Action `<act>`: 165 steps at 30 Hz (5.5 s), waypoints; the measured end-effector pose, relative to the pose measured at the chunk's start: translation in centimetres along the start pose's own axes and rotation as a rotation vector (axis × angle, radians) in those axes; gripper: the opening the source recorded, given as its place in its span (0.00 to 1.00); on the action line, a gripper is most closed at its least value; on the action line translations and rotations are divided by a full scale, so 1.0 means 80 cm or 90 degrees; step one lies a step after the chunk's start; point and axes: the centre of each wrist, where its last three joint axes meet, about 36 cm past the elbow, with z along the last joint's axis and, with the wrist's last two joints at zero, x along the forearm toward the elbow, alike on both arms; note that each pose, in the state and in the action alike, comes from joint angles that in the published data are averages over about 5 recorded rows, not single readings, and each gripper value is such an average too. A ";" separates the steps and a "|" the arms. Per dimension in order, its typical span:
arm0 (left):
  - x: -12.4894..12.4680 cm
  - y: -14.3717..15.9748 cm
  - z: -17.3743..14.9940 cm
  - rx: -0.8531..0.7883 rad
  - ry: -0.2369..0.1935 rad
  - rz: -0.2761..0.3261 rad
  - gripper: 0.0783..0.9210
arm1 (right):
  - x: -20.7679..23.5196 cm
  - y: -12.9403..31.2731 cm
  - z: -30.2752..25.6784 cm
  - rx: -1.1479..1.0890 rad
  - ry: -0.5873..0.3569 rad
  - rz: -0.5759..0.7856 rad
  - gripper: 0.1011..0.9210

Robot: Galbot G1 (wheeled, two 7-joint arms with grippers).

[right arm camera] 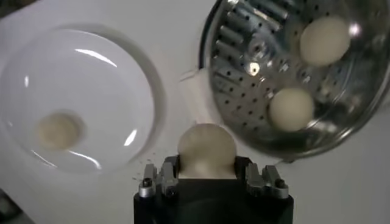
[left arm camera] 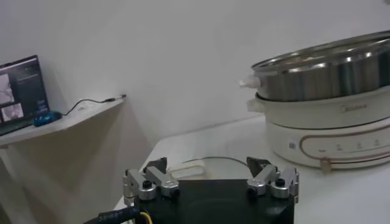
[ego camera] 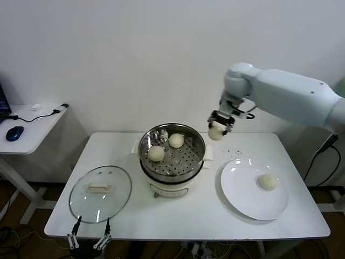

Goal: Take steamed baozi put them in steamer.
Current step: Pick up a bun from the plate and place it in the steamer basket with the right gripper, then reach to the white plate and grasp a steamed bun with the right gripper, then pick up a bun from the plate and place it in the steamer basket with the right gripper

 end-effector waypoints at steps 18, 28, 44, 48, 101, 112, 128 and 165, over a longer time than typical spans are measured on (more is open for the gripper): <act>-0.008 -0.008 0.003 0.002 0.005 0.004 0.88 | -0.098 -0.121 -0.109 0.189 -0.093 -0.026 0.60; -0.009 -0.010 0.005 0.004 0.006 0.004 0.88 | -0.128 -0.132 -0.134 0.209 -0.122 -0.038 0.60; -0.008 -0.010 0.009 0.005 0.009 0.002 0.88 | -0.135 -0.137 -0.138 0.208 -0.129 -0.041 0.87; -0.009 -0.010 0.009 0.006 0.009 0.002 0.88 | -0.123 -0.134 -0.129 0.201 -0.123 -0.033 0.88; -0.011 -0.004 0.002 -0.031 0.012 0.008 0.88 | -0.239 0.451 0.017 -0.840 -0.039 -0.111 0.88; -0.008 -0.007 0.005 -0.036 0.016 0.010 0.88 | -0.271 0.446 0.013 -0.848 -0.041 -0.117 0.88; -0.004 -0.008 0.007 -0.037 0.018 0.012 0.88 | -0.275 0.448 0.016 -0.852 -0.040 -0.124 0.61; -0.012 -0.018 0.007 -0.018 0.000 0.031 0.88 | -0.016 0.081 0.083 -0.810 -0.157 0.072 0.57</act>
